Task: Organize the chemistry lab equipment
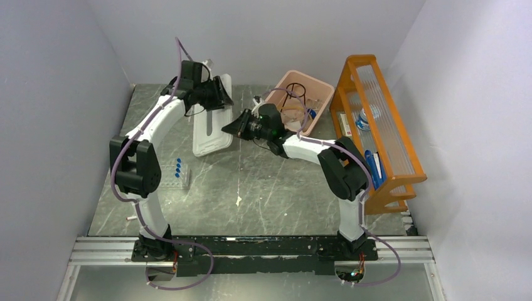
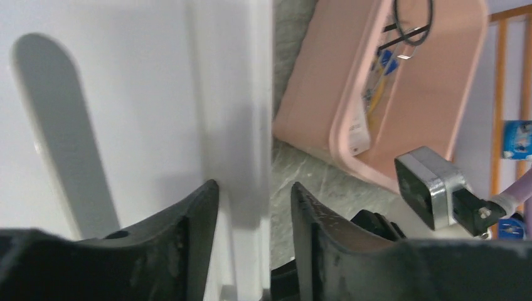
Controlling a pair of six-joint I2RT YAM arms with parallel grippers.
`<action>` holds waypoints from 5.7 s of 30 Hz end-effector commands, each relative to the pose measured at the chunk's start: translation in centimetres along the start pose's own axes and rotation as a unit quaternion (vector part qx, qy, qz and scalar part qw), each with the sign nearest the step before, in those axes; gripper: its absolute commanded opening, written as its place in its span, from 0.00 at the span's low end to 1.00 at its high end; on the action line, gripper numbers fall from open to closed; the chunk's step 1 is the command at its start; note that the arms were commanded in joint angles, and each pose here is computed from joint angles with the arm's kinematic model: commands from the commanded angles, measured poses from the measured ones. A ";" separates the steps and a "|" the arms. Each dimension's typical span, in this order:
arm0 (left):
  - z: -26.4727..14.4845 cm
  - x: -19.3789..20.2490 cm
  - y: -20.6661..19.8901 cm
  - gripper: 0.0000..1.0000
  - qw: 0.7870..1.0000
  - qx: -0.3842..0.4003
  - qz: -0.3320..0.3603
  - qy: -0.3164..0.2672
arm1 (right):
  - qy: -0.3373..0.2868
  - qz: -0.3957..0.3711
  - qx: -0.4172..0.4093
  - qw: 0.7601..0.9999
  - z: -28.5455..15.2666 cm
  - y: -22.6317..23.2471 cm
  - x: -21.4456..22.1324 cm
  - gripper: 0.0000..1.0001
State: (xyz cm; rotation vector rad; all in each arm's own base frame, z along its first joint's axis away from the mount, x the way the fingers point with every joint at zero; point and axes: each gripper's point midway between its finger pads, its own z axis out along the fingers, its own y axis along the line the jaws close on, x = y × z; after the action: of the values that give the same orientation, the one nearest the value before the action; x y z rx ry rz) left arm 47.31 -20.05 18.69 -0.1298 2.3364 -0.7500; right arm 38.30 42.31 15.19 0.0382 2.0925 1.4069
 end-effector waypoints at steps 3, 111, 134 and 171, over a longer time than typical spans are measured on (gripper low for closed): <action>-5.1 -4.8 -3.2 0.61 0.998 0.041 0.016 -0.046 | -0.070 -0.078 -0.073 0.992 -2.3 7.9 -5.5 0.00; -9.3 5.5 -4.2 0.60 0.999 0.019 0.013 -0.025 | -0.102 0.212 -0.029 0.971 -24.8 2.7 -7.5 0.00; -4.4 6.3 -4.2 0.71 0.996 0.069 0.024 0.052 | -0.026 0.098 0.226 0.969 -26.4 -4.8 -4.7 0.76; 0.9 6.4 -0.8 0.63 0.995 0.014 0.051 0.081 | -0.036 -0.006 0.347 0.937 -22.1 -9.6 -6.9 0.45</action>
State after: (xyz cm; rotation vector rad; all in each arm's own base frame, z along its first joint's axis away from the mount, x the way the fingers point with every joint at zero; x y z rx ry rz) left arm 41.54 -23.76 15.35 0.0611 2.4598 -0.8534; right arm 34.15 18.58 15.87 0.3397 2.4569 0.7242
